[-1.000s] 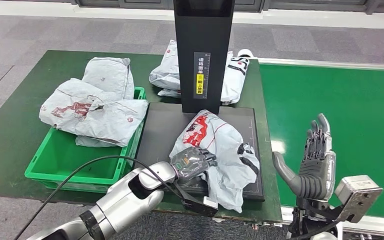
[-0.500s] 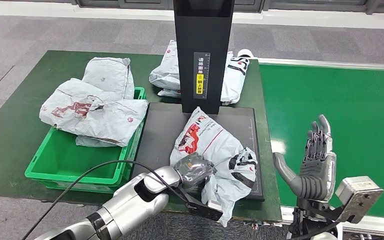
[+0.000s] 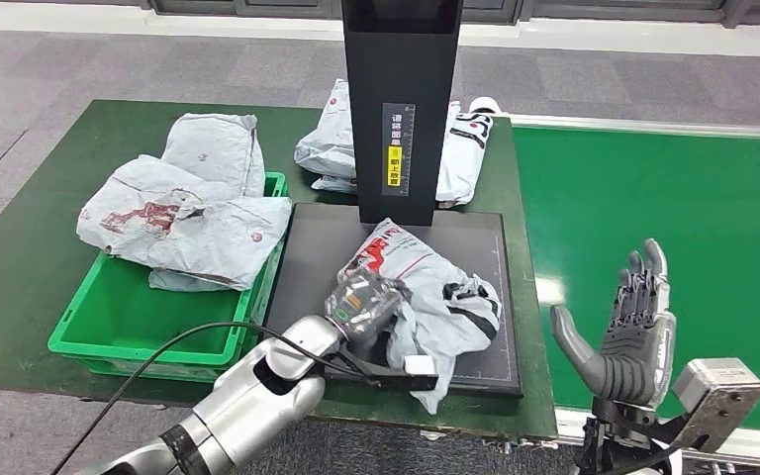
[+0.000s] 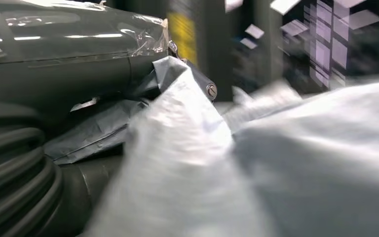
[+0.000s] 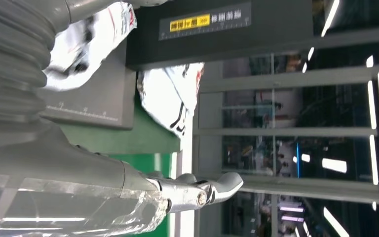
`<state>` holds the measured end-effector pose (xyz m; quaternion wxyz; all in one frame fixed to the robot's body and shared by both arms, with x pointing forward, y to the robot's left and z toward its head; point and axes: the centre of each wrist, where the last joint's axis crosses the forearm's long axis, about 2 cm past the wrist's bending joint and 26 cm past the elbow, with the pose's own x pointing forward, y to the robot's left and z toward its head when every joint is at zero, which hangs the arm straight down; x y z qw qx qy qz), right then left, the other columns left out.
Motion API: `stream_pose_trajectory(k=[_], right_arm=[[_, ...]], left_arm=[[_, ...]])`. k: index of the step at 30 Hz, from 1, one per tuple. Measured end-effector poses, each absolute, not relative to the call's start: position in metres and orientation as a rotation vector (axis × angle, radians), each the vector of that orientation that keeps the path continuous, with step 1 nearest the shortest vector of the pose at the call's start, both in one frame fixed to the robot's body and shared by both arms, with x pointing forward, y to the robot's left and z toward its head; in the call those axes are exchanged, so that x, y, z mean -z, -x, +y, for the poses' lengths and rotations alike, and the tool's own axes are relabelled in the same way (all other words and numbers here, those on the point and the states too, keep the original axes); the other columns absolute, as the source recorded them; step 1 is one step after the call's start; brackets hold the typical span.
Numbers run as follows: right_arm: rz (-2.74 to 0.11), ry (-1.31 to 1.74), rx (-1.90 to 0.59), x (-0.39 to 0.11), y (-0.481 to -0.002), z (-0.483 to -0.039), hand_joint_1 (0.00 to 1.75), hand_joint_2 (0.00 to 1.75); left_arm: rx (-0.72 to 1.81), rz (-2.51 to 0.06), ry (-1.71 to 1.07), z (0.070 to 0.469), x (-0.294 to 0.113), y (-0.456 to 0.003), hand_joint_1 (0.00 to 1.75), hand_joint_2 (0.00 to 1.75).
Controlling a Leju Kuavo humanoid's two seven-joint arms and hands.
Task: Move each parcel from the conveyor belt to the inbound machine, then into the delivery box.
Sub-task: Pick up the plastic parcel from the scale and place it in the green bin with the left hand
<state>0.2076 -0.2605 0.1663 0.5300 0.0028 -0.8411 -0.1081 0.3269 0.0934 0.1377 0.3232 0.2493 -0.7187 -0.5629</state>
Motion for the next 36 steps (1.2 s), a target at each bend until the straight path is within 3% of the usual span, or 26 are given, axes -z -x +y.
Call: stream_pose_trajectory(k=[14,36], right_arm=[[-1.989,0.024,0.291,-0.163,-0.202,-0.264,0.0,1.75],[-1.902,0.032,0.229,-0.146,-0.21,-0.267,0.0,1.75]], left_arm=[[0.917,-2.13,-1.057,0.166,-0.263,-0.359,1.75,1.75],[0.72,-2.078,-1.14,0.206,-0.323,-0.397,1.75,1.75]])
